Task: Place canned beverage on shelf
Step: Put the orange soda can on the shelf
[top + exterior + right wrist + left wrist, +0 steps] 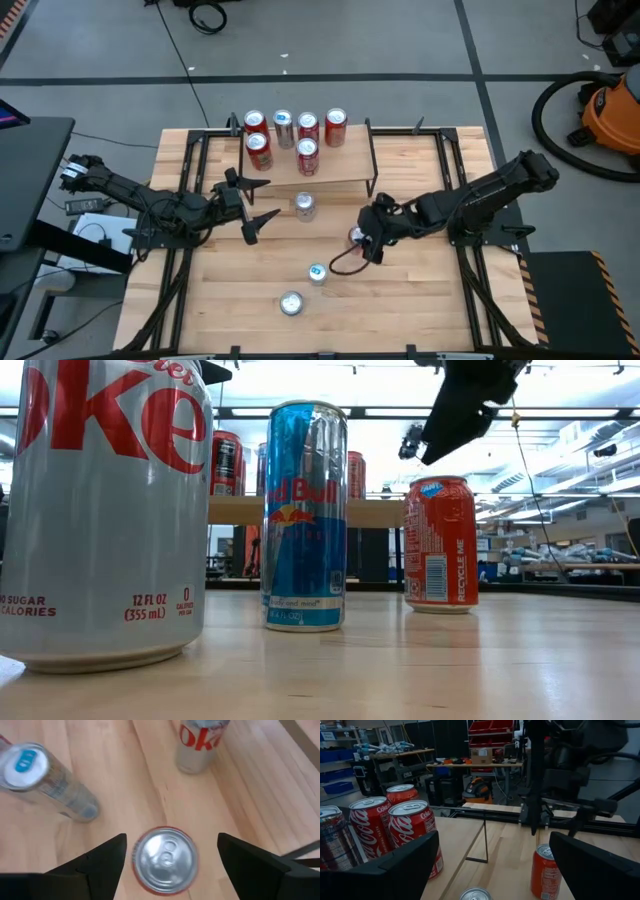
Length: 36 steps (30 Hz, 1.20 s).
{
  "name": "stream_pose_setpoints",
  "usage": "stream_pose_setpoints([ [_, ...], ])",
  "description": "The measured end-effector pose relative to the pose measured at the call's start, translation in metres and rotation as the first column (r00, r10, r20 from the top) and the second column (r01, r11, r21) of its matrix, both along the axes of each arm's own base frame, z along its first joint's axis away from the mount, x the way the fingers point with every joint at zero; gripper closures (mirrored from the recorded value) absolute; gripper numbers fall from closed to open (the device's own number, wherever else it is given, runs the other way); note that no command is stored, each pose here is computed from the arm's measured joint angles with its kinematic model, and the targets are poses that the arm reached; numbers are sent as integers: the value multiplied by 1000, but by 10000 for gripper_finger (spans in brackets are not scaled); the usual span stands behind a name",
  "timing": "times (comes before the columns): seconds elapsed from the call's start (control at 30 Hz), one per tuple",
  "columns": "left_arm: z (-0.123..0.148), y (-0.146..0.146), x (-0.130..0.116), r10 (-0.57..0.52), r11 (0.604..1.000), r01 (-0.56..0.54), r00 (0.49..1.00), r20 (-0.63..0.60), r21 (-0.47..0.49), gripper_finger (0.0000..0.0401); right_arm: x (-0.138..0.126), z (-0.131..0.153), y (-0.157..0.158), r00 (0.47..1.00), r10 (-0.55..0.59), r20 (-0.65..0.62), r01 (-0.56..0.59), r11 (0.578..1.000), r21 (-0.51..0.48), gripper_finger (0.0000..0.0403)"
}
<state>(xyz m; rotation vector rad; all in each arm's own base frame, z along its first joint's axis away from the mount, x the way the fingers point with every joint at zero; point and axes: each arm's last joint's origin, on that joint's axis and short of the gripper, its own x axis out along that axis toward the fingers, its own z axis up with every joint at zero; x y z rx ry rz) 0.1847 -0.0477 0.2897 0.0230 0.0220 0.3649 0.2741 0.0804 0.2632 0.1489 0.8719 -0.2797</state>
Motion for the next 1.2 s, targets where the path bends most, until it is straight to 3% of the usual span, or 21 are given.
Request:
stream_pose_setpoints([
  [0.23, 0, 0, 0, 0, 1000, 0, 1000, -1, 2, 9, 13, -25, 12, 998, -37, -57, 34, 998, -49, 49],
  [0.53, 0, 0, 0, 0, 1000, 0, 1000, -3, 3, 9, 19, -29, 9, 995, -76, -65, 72, 996, -60, 48],
  [1.2, 0, 0, 0, 0, 1000, 0, 1000, -1, 0, 9, 14, -42, 8, 992, -22, -127, 18, 999, -35, 55],
])
